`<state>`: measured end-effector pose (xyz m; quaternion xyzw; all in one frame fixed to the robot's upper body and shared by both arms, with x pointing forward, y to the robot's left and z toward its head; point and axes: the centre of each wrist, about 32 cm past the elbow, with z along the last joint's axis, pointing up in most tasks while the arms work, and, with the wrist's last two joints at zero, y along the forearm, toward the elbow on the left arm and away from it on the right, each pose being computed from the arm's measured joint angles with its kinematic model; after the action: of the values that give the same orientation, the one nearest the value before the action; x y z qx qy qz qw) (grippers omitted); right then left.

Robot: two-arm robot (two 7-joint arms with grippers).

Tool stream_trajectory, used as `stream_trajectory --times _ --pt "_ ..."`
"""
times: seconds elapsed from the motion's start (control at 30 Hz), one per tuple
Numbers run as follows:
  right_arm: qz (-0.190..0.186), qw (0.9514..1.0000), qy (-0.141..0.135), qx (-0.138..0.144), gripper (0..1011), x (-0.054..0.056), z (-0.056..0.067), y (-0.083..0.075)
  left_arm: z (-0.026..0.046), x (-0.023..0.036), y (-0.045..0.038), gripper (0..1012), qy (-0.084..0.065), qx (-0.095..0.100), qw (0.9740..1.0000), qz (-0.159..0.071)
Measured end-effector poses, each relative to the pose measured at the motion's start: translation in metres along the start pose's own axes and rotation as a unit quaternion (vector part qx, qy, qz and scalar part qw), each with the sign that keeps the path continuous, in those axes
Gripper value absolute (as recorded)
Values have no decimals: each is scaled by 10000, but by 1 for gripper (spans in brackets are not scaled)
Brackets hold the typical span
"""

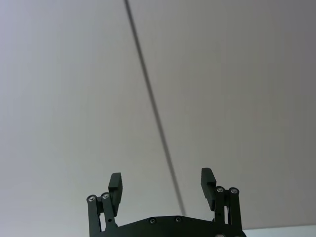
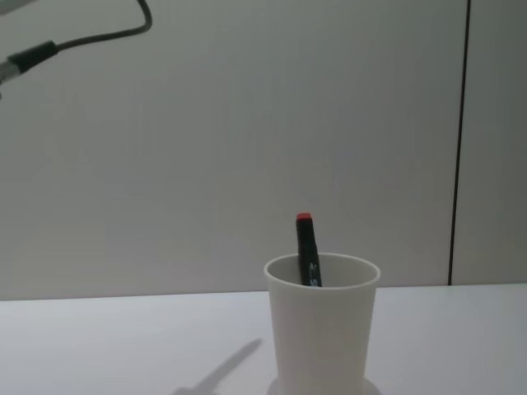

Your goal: Place the pen into the pen holder.

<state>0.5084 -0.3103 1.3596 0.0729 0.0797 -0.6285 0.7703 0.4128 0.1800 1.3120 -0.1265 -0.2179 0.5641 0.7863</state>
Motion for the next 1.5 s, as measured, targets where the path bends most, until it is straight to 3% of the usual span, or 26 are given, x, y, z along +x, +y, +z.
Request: stream_trajectory --times 0.27,0.6,1.07,1.27,1.5 --pt "609 9974 389 31 1001 -147 75 32 18 -1 -3 179 -1 -43 10000 10" --pt "1399 9864 860 44 1002 -309 153 87 31 -1 -5 179 -5 -72 10000 16" --pt "1668 9807 1009 -164 1002 -429 215 122 36 -2 -7 179 -4 -85 10000 17" --pt "1865 9728 1314 -414 1001 -475 229 152 38 -2 -7 179 -4 -88 10000 16" --pt "2169 9587 1696 -718 1002 -542 247 204 38 -2 -7 179 -4 -88 10000 16"
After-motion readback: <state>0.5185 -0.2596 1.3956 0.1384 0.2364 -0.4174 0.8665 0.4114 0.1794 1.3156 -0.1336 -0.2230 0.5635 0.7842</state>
